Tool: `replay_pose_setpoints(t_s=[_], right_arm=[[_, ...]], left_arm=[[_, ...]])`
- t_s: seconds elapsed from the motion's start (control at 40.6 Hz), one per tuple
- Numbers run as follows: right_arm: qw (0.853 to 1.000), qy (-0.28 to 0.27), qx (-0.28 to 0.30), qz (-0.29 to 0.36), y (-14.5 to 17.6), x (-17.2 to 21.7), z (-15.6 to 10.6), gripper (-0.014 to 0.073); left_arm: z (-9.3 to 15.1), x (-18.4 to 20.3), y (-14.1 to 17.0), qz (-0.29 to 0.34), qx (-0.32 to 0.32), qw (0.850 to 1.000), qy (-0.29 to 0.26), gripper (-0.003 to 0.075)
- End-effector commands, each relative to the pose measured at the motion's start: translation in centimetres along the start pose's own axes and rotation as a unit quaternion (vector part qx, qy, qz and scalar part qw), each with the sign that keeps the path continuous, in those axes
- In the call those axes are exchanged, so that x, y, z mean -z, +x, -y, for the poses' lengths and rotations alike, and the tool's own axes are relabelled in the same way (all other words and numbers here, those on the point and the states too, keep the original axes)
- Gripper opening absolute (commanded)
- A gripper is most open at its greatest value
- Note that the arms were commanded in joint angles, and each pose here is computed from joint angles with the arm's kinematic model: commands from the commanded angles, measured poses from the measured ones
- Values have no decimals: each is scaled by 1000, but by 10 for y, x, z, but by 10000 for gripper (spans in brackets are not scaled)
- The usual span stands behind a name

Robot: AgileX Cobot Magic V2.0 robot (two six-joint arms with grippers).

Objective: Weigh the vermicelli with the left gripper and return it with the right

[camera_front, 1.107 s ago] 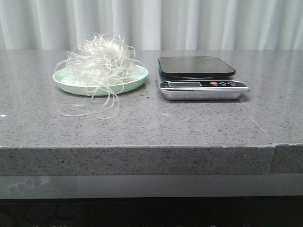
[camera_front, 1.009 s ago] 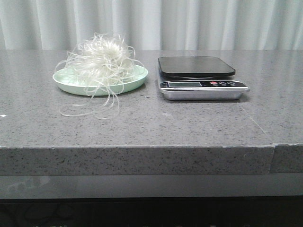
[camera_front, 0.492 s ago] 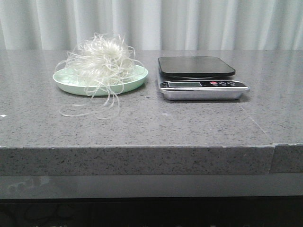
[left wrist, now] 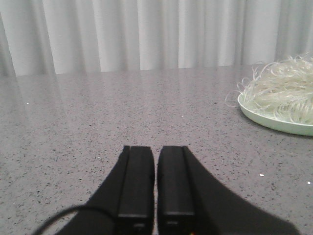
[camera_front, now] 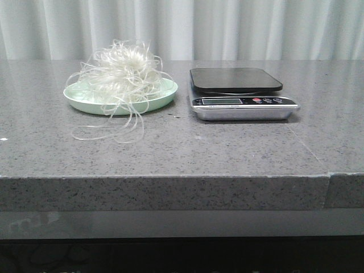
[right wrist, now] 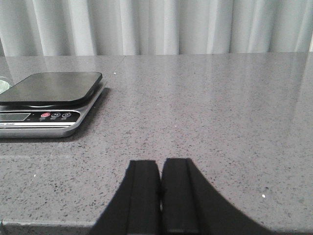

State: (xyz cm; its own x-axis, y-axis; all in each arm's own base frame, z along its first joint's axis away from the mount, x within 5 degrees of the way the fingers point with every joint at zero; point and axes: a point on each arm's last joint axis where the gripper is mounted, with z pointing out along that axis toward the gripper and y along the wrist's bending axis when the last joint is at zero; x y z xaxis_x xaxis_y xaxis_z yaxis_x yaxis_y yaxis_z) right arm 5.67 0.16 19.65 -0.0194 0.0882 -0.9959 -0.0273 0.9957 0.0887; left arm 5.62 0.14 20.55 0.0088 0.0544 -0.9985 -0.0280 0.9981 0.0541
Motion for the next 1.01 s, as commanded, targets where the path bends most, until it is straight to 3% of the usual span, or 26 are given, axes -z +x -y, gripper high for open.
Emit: replay_pose_setpoints(t_s=[0.0, 0.271, 0.468, 0.566, 0.787, 0.984], right_arm=[[998, -3, 5, 56, -11, 2, -1, 157], [998, -3, 5, 56, -11, 2, -1, 157], [998, -3, 5, 62, -13, 2, -1, 157], [997, -5, 5, 75, -15, 3, -1, 157], [996, -6, 5, 89, -17, 3, -1, 157], [996, -6, 5, 89, -18, 3, -1, 157]], left_arm=[[-1, 2, -7, 51, 8, 999, -5, 148], [-2, 4, -21, 129, 8, 991, -13, 148], [-5, 15, -48, 272, 9, 962, -27, 148], [-7, 23, -74, 303, 9, 953, -28, 148], [-10, 23, -164, 276, 9, 961, -20, 148], [-12, -27, -219, 179, 9, 984, -11, 148]])
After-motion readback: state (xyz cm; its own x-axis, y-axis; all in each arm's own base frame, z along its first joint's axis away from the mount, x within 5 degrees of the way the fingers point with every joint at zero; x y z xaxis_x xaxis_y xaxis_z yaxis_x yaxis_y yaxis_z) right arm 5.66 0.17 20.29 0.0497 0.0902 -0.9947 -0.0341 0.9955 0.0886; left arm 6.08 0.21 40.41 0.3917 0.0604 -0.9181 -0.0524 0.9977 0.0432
